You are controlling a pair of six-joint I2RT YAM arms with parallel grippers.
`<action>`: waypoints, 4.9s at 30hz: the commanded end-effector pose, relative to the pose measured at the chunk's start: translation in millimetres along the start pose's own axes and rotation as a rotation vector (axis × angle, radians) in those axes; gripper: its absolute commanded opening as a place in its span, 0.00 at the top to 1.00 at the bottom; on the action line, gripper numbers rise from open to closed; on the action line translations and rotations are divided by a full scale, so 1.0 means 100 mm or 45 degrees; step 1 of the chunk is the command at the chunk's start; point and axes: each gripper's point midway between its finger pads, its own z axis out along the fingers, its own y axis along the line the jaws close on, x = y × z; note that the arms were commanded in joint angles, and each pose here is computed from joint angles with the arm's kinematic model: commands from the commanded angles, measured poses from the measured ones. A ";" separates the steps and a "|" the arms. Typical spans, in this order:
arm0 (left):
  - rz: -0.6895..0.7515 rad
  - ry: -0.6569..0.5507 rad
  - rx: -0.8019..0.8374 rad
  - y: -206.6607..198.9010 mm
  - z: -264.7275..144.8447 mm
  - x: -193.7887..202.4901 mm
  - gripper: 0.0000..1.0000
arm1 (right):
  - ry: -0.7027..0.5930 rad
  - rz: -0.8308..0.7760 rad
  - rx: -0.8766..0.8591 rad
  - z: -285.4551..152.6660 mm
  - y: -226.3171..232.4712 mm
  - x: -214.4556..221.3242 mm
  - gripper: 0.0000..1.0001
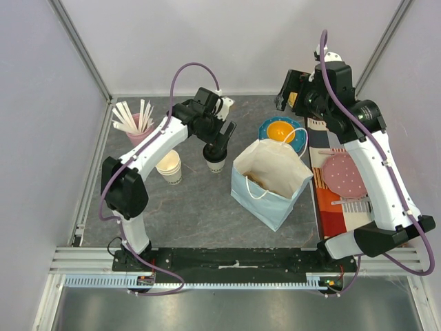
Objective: Pack the takeout coffee
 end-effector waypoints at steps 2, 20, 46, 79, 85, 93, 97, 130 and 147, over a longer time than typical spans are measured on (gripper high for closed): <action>0.073 -0.013 0.042 -0.13 -0.07 0.00 0.00 | -0.037 0.017 -0.019 -0.09 0.01 -0.06 0.02; 0.055 0.054 0.005 -0.09 0.11 0.13 0.19 | -0.045 0.000 -0.003 -0.17 -0.04 -0.06 0.02; 0.088 0.088 -0.037 -0.12 0.23 0.23 0.19 | -0.049 -0.020 0.006 -0.25 -0.07 -0.07 0.02; 0.025 0.064 0.000 -0.22 0.10 0.23 0.02 | -0.013 -0.017 -0.037 -0.27 -0.02 0.01 0.02; 0.052 0.027 -0.038 -0.15 0.13 0.08 0.02 | -0.015 -0.013 -0.037 -0.30 -0.04 0.02 0.02; 0.053 0.059 -0.023 -0.17 0.17 0.19 0.12 | -0.009 -0.017 -0.037 -0.32 -0.04 0.04 0.02; 0.071 0.054 -0.035 -0.15 0.21 0.17 0.16 | -0.009 -0.017 -0.042 -0.32 -0.04 0.04 0.02; 0.119 -0.045 -0.027 -0.17 0.05 0.16 0.92 | -0.019 -0.024 -0.070 -0.36 0.01 -0.01 0.02; 0.205 -0.139 -0.030 -0.15 -0.14 -0.09 0.65 | -0.014 -0.046 -0.081 -0.35 0.02 0.00 0.02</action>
